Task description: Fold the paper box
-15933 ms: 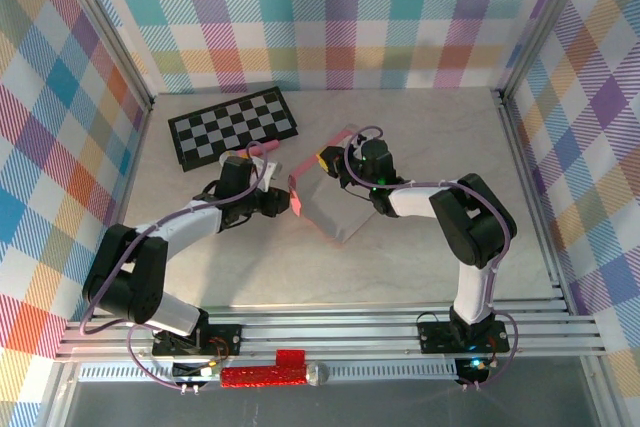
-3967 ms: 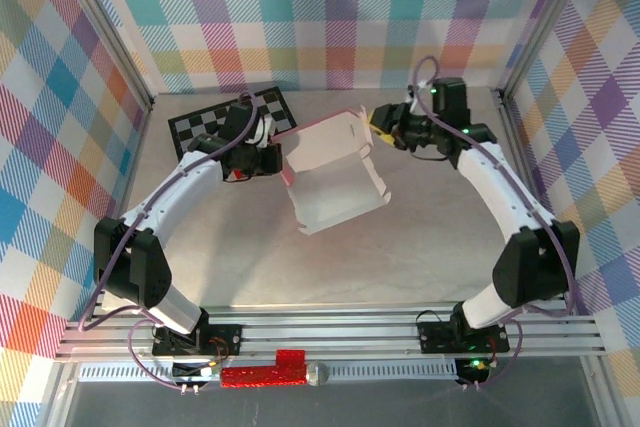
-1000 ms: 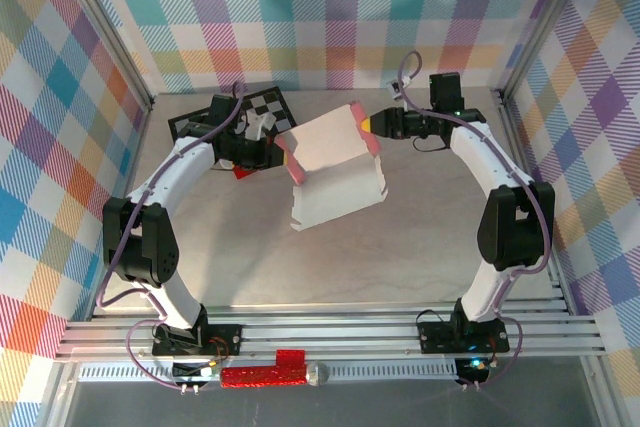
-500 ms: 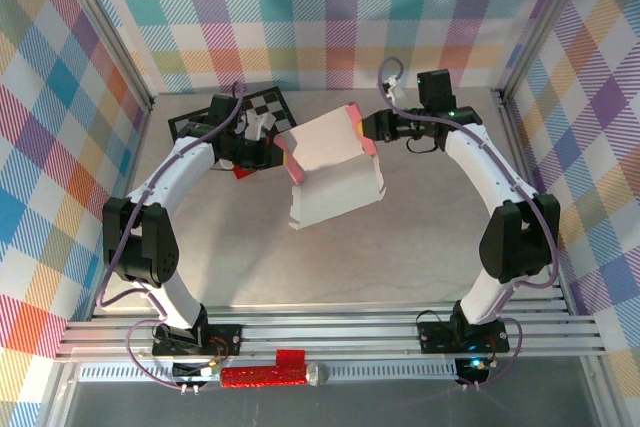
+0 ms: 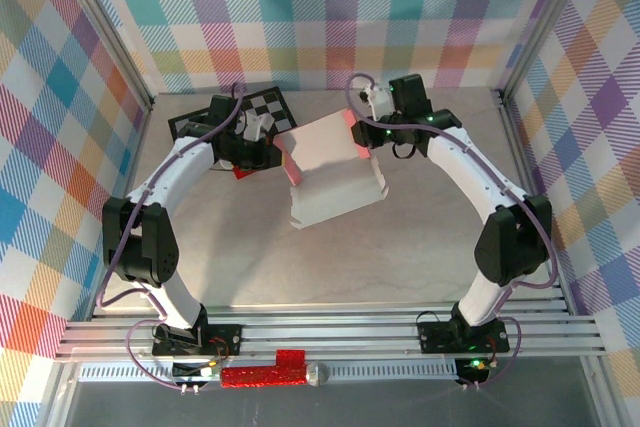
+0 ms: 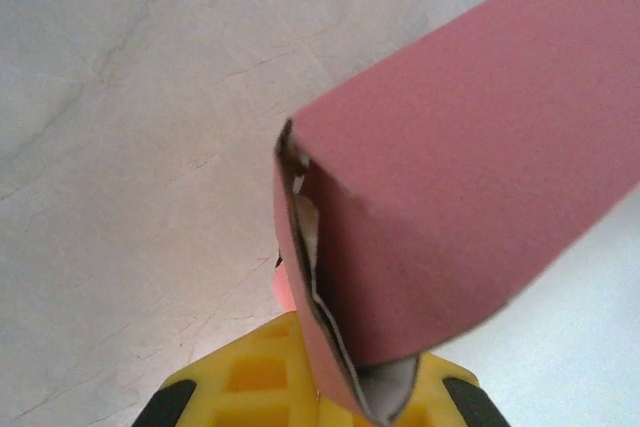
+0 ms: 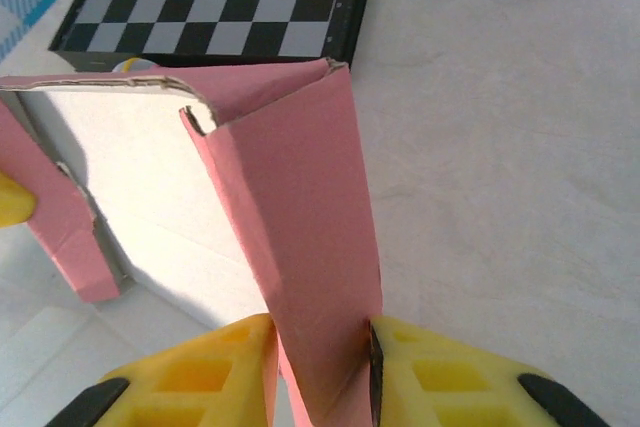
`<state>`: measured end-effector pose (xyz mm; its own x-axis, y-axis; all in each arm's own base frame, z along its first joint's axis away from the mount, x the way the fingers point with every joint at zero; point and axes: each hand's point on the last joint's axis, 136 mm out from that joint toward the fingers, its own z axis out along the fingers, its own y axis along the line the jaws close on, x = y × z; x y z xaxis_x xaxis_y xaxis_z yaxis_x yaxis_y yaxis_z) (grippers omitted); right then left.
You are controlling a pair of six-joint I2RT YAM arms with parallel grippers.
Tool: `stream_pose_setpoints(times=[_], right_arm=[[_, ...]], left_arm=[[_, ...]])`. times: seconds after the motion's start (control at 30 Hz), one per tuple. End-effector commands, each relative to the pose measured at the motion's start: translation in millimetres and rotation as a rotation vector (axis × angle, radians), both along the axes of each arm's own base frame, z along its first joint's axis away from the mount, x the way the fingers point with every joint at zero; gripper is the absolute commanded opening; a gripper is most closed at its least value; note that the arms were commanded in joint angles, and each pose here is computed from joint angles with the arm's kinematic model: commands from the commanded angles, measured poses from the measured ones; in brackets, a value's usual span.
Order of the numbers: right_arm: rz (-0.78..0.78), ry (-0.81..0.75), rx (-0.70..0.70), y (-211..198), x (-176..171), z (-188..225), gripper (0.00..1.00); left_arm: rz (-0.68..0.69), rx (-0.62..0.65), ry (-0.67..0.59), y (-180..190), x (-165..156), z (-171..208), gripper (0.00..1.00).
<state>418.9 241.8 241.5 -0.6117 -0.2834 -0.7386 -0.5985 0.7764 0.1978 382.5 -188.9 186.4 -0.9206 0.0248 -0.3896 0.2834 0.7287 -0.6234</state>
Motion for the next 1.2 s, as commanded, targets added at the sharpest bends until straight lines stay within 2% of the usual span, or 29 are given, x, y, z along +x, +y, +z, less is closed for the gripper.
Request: stream_pose_setpoints(times=[0.0,0.17,0.23,0.5,0.8,1.03,1.17], right_arm=[[-0.025,-0.015,-0.063,2.3,1.0,-0.1,0.27],[-0.086,-0.006,-0.108,-0.9,8.2,-6.7,0.27],[-0.092,0.004,-0.102,0.1,8.2,-7.5,0.30],[-0.054,0.036,-0.058,8.1,1.4,-3.7,0.31],[0.014,0.160,0.101,7.1,-9.7,2.9,0.40],[0.008,0.191,0.089,8.9,-6.6,-7.3,0.41],[-0.022,0.174,0.033,7.6,-0.2,-13.5,0.36]], left_arm=[[-0.030,-0.046,-0.024,-10.0,0.5,14.1,0.00],[-0.035,-0.039,-0.025,-11.6,-0.6,13.9,0.00],[-0.037,-0.037,-0.026,-11.9,-1.1,13.9,0.00],[-0.033,-0.032,-0.023,-11.1,-1.1,12.7,0.00],[-0.025,-0.028,-0.016,-10.3,-0.9,11.4,0.00],[-0.028,-0.029,-0.013,-12.4,0.2,11.3,0.00],[-0.030,-0.028,-0.016,-13.5,0.1,12.4,0.00]])
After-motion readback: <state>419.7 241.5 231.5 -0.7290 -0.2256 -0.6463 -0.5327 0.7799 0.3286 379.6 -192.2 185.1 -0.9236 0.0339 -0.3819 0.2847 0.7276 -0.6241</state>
